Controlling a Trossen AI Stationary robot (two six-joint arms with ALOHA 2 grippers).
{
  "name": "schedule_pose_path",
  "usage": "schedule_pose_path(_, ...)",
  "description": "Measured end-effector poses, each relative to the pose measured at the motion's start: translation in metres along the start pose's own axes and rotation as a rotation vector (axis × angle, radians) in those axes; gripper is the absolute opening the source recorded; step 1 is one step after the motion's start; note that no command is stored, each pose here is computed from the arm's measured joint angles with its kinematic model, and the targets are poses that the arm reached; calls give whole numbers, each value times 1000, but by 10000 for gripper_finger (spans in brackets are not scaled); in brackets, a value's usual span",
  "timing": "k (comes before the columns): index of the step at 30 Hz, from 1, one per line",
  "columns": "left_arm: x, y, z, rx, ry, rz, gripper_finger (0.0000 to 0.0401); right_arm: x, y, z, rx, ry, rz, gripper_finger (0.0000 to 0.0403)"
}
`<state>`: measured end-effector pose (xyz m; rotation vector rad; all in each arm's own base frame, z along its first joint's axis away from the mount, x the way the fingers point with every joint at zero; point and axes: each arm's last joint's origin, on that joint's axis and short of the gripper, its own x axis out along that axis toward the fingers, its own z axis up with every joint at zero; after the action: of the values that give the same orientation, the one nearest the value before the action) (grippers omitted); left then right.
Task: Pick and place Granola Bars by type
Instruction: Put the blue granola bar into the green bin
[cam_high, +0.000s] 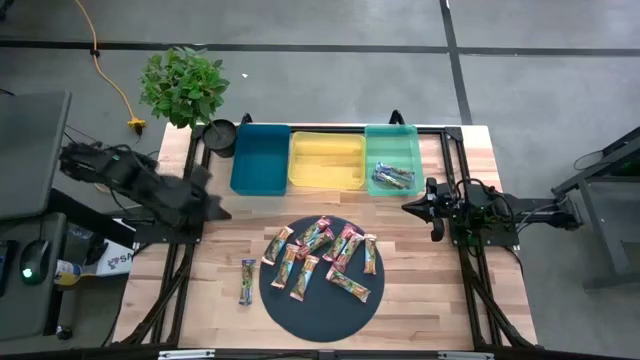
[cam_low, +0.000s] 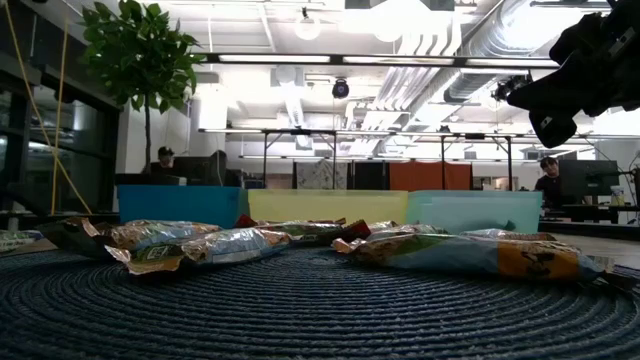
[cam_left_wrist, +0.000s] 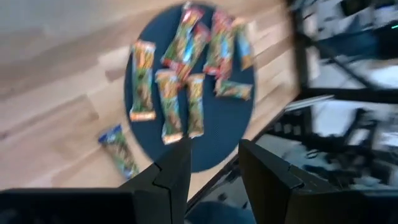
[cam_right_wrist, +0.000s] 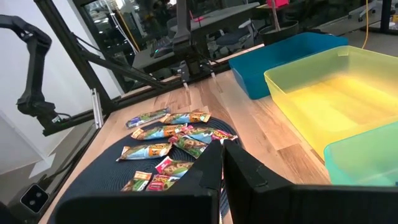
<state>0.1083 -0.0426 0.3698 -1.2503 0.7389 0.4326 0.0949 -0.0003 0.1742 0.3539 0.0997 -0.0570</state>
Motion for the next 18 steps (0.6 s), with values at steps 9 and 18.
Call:
schedule_pose_path(9,56,-13,-56,-122,2,303,131,0,0,0,0,0,0,0)
schedule_pose_path(18,107,-14,-94,-211,-49,505,131,0,0,0,0,0,0,0)
